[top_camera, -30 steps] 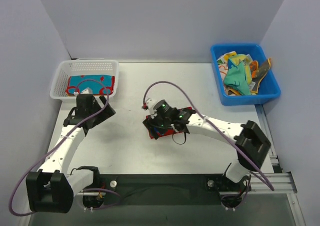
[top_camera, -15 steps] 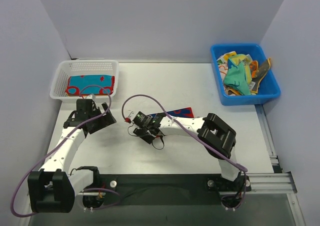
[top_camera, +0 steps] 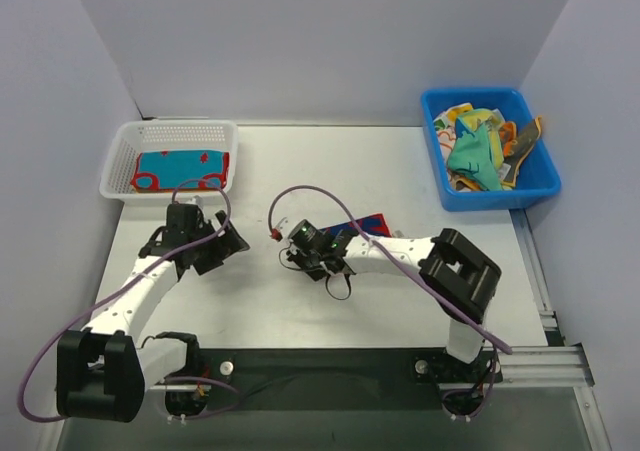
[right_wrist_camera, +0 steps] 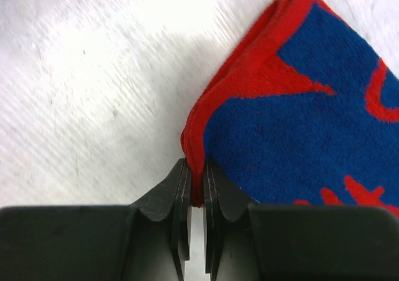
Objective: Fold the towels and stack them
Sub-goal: Neatly place the folded towel into the bin
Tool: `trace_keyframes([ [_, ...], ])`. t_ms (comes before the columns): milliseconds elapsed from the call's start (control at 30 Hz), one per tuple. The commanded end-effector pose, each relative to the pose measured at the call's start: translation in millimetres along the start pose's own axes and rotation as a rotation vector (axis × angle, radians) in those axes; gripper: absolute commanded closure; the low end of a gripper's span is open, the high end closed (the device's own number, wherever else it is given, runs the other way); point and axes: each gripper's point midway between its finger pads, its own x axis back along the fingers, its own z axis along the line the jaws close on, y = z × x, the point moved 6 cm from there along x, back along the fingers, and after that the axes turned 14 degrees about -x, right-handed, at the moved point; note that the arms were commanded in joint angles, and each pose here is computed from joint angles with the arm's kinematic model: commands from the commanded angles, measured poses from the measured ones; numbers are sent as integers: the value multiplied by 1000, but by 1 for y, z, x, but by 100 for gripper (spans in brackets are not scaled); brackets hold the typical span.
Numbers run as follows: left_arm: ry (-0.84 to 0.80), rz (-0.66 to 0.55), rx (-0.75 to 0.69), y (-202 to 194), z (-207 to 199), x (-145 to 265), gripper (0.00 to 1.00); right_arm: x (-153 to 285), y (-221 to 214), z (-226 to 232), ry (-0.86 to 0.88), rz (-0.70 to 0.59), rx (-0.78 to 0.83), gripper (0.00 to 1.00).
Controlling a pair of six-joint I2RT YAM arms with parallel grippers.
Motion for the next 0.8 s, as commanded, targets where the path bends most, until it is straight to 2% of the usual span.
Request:
trace_keyframes([
  [0,-140,-50,68,10,-36,-10,2,21,24,5,181,-181,-148,100],
  [233,-270,-28,79,3,-92,-35,3,33,30,-4,346,-326,-293,100],
  [400,-292,-7,57,-2,-118,-49,3,31,30,-4,385,-351,-339,100],
  [533,-258,37,45,-14,-125,-66,3,29,30,-2,404,-352,-359,100],
  [567,-282,5,47,-9,-130,-67,2,29,31,-2,408,-357,-361,100],
  [767,-253,15,89,-21,-122,-82,3,25,28,-1,414,-356,-378,100],
])
